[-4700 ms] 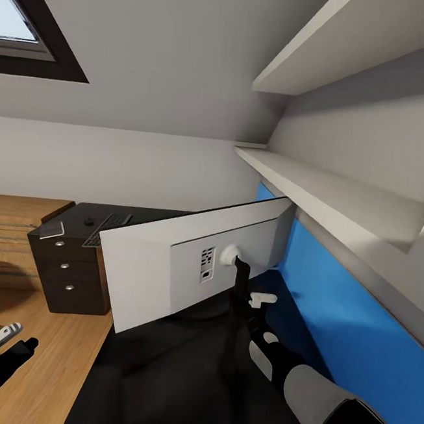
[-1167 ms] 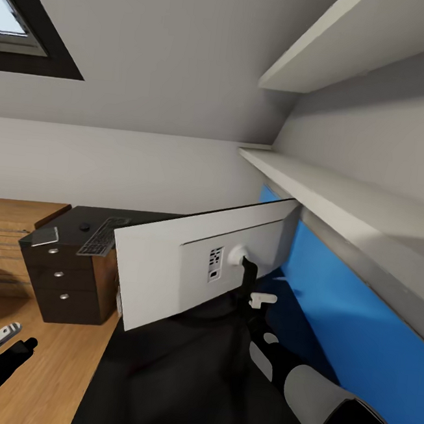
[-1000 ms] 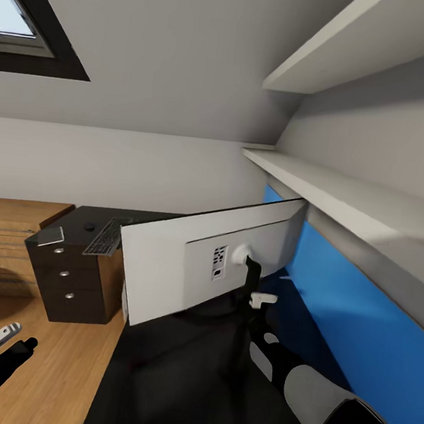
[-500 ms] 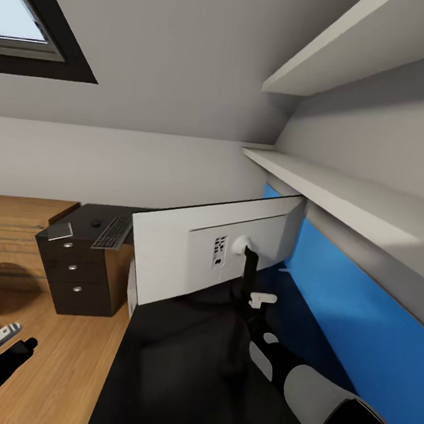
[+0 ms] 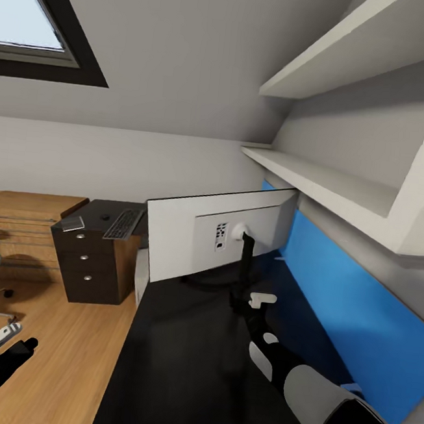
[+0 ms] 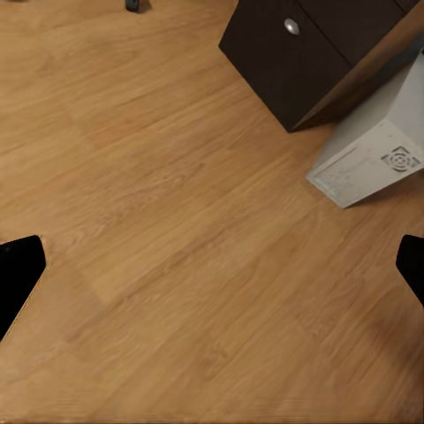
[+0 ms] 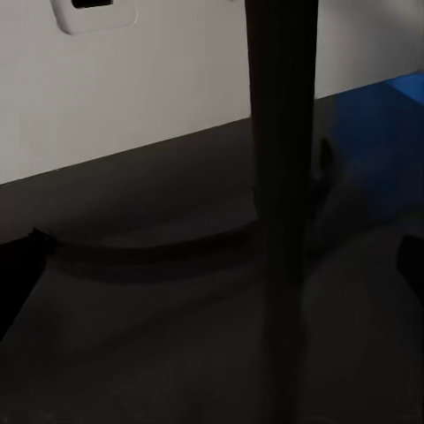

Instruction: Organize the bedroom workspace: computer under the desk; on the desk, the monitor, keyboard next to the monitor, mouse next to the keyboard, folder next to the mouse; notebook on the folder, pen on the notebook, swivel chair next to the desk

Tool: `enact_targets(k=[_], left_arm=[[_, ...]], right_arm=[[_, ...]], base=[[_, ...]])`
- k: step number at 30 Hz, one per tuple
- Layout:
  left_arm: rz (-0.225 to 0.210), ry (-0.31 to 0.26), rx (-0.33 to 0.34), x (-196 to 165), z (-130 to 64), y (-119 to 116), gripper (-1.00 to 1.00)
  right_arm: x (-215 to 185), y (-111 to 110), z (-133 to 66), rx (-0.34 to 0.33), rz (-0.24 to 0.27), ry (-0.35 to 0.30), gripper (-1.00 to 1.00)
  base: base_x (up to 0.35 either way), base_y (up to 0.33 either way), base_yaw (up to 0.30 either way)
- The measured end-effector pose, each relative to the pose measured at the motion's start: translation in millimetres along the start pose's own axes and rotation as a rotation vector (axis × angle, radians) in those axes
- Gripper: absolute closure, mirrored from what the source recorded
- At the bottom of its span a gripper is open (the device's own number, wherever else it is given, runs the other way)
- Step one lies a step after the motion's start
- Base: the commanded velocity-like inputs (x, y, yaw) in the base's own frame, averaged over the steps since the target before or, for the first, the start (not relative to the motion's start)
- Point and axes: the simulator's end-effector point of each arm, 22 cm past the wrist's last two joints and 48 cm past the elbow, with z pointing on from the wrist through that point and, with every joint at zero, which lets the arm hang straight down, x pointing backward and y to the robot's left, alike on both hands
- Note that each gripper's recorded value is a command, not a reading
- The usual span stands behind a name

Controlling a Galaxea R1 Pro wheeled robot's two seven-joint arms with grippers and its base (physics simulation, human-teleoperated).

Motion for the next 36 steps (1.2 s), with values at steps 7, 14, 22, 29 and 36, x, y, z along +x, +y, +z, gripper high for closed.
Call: enact_targets(k=[7, 14, 22, 29, 36], left_arm=[[0.038, 0.062, -0.040, 31.2, 10.1, 13.3, -1.00], [0.228, -0.040, -0.080, 77.2, 22.4, 20.7, -1.00], [0.261, -0.014, -0.077, 122.0, 17.5, 12.7, -1.00], [0.487, 0.038, -0.189, 188.1, 22.1, 72.5, -1.00], [0.684, 0.052, -0.166, 263.2, 5.0, 105.0, -1.00]], right_arm=[[-0.6, 0.2, 0.2, 0.002, 0.002, -0.001, -1.00], [-17.2, 16.3, 3.2, -0.014, 0.017, -0.039, -1.00], [-15.1, -1.0, 3.4, 0.097, 0.020, -0.012, -1.00], [-24.3, 24.0, 4.9, 0.188, 0.036, 0.073, -1.00], [-45.2, 51.6, -8.6, 0.325, 0.040, 0.150, -1.00]], base=[[-0.336, 0.117, 0.000], [-0.316, 0.137, 0.000], [-0.237, 0.113, 0.000], [-0.031, 0.015, 0.000], [-0.002, 0.001, 0.000]])
